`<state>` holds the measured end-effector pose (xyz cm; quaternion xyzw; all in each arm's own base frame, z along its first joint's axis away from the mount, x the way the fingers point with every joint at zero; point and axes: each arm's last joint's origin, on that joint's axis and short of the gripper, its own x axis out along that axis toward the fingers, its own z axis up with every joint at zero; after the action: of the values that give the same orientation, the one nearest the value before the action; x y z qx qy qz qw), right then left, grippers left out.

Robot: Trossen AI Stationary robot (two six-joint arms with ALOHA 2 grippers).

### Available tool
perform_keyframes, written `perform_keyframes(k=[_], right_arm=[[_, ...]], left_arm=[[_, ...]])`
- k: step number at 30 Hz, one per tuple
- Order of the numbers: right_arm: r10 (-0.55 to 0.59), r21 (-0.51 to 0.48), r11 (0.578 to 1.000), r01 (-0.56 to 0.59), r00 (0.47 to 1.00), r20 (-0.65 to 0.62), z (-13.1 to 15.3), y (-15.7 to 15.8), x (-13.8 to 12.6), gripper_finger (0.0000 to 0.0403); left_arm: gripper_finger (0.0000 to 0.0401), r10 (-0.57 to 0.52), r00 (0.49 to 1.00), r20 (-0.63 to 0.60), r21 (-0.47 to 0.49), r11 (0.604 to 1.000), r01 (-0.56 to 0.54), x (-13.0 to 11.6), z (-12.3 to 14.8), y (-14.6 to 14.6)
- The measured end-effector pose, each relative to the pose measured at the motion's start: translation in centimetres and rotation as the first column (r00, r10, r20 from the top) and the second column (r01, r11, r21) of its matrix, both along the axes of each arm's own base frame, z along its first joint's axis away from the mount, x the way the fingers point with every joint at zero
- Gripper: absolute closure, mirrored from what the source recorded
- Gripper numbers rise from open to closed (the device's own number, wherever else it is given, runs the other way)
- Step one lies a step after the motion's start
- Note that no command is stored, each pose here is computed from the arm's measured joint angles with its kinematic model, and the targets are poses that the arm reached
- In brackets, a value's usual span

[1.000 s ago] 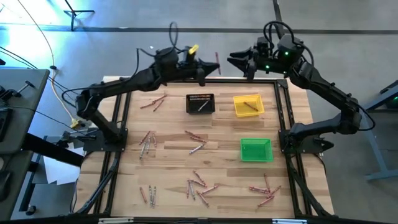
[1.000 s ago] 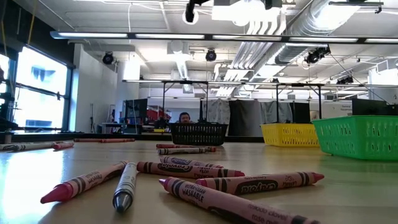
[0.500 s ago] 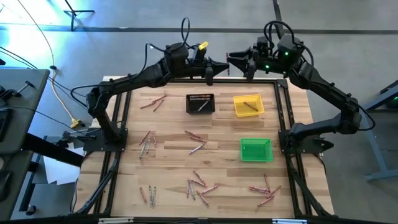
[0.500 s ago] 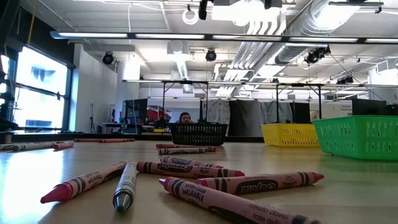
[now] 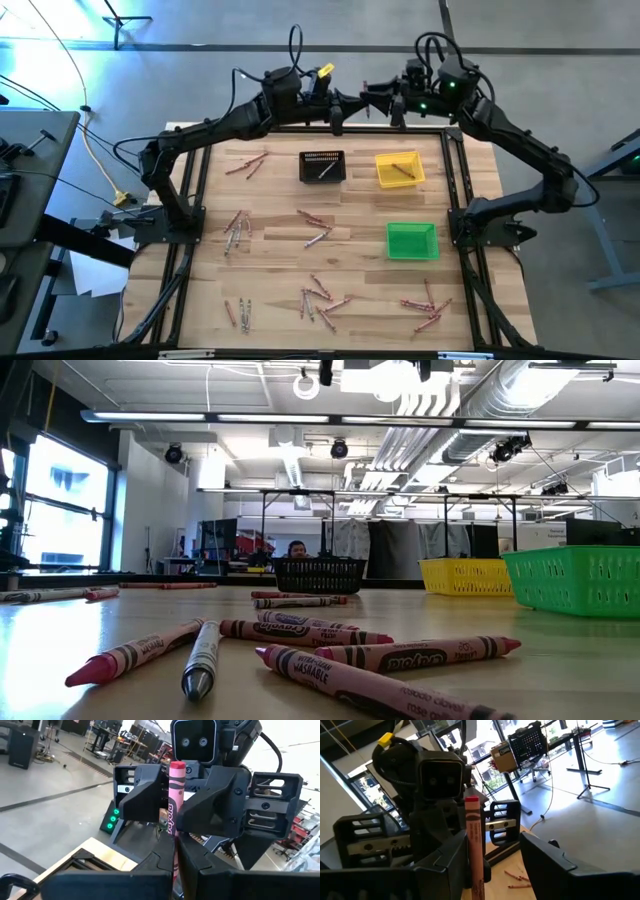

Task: Sort crayons
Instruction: Put the red crayon into the yellow basket

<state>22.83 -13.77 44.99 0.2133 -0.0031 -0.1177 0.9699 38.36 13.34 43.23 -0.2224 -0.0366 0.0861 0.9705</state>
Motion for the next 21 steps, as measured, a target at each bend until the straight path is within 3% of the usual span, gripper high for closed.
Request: perform_keyframes(k=[6,17,21], right_arm=[[0.000,-0.008,1.000,0.000,1.000,0.012,0.10,-0.05,0.08,0.0251],[0.002,0.006,1.000,-0.002,1.000,0.021,0.17,0.00,0.05,0.0381],[0.001,0.013,1.000,-0.001,1.000,0.022,0.17,-0.01,0.04,0.0384]], left_arm=[[0.0401,0.002,1.000,-0.008,-0.003,1.000,-0.002,0.01,-0.09,-0.01],[0.0401,0.018,0.999,-0.030,-0.011,1.000,-0.019,-0.01,-0.30,0.07],[0.0401,0.025,0.999,-0.037,0.000,1.000,-0.025,-0.03,-0.31,0.08]])
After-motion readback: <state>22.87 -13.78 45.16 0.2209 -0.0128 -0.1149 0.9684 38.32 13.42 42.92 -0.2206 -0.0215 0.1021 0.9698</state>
